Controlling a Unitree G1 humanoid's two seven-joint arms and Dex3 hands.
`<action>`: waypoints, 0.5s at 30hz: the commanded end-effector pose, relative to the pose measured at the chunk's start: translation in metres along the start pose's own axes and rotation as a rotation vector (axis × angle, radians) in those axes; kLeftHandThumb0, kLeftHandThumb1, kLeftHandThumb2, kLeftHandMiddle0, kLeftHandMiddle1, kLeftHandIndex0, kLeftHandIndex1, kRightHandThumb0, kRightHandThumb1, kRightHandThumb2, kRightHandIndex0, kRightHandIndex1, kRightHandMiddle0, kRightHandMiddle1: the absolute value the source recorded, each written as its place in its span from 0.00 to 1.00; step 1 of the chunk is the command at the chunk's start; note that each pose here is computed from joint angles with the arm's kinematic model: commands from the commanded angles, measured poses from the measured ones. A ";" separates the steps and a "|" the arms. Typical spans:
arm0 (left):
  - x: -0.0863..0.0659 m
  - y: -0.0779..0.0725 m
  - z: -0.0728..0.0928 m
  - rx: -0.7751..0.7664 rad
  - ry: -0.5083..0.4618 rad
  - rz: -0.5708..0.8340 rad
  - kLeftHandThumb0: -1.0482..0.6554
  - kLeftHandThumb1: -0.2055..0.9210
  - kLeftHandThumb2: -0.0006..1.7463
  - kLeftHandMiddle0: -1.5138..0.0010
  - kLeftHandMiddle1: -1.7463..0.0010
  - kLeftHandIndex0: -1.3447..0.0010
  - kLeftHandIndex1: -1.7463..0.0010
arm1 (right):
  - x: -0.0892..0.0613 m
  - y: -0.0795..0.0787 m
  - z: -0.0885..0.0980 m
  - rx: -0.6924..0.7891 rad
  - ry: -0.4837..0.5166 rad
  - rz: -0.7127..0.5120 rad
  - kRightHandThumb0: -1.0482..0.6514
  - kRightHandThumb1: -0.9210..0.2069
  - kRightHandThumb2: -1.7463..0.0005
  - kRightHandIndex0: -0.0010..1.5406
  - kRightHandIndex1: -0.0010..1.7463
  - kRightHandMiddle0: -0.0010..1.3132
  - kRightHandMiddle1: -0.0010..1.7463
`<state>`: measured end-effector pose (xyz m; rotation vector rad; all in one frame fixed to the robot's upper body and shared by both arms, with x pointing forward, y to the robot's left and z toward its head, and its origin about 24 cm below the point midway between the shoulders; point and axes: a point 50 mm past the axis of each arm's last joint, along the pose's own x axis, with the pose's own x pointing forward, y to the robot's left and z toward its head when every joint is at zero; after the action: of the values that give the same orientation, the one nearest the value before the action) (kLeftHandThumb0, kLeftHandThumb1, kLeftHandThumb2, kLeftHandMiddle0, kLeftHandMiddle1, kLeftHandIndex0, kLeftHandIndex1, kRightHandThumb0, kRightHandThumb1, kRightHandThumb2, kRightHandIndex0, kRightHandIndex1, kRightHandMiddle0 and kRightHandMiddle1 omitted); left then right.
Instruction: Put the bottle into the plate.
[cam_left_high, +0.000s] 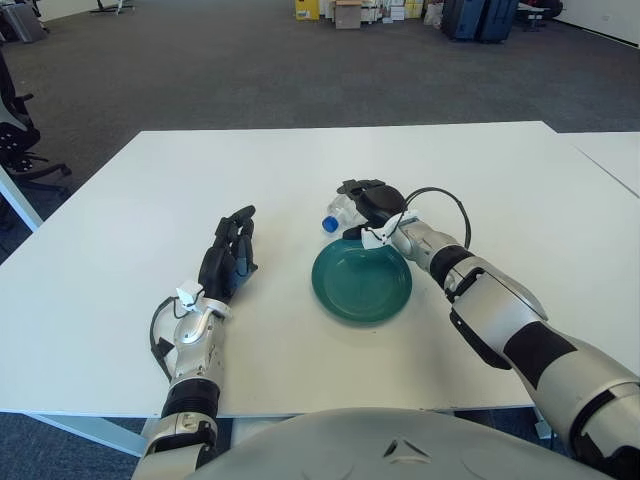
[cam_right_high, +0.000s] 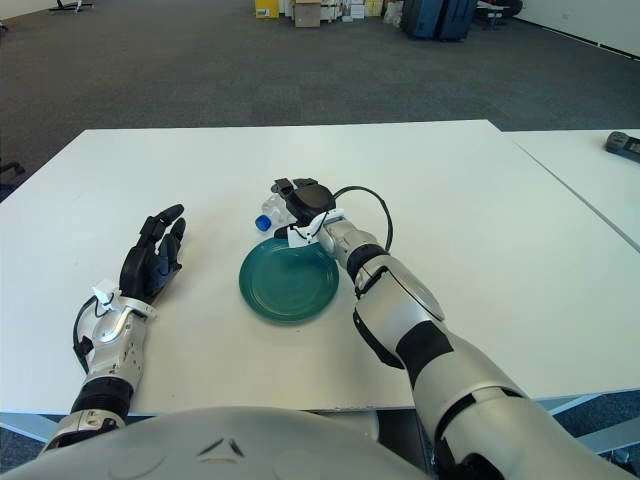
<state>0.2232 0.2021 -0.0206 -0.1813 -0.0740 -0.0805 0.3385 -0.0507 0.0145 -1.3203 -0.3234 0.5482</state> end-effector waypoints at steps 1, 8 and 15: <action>-0.009 0.002 -0.004 -0.033 0.022 0.003 0.13 1.00 0.43 0.64 0.75 1.00 0.46 | -0.003 0.005 -0.002 0.028 0.027 0.008 0.15 0.00 0.72 0.27 0.02 0.00 0.44; -0.012 0.003 0.001 -0.064 0.006 -0.012 0.12 1.00 0.44 0.66 0.66 1.00 0.44 | -0.007 0.010 -0.007 0.049 0.054 0.045 0.16 0.00 0.71 0.28 0.02 0.00 0.43; -0.013 0.004 0.005 -0.093 -0.009 -0.020 0.12 1.00 0.44 0.65 0.64 0.98 0.42 | -0.009 0.014 -0.010 0.056 0.074 0.081 0.17 0.00 0.69 0.29 0.02 0.00 0.41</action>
<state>0.2112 0.2063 -0.0188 -0.2546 -0.0767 -0.0997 0.3378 -0.0544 0.0106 -1.2869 -0.2675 0.5447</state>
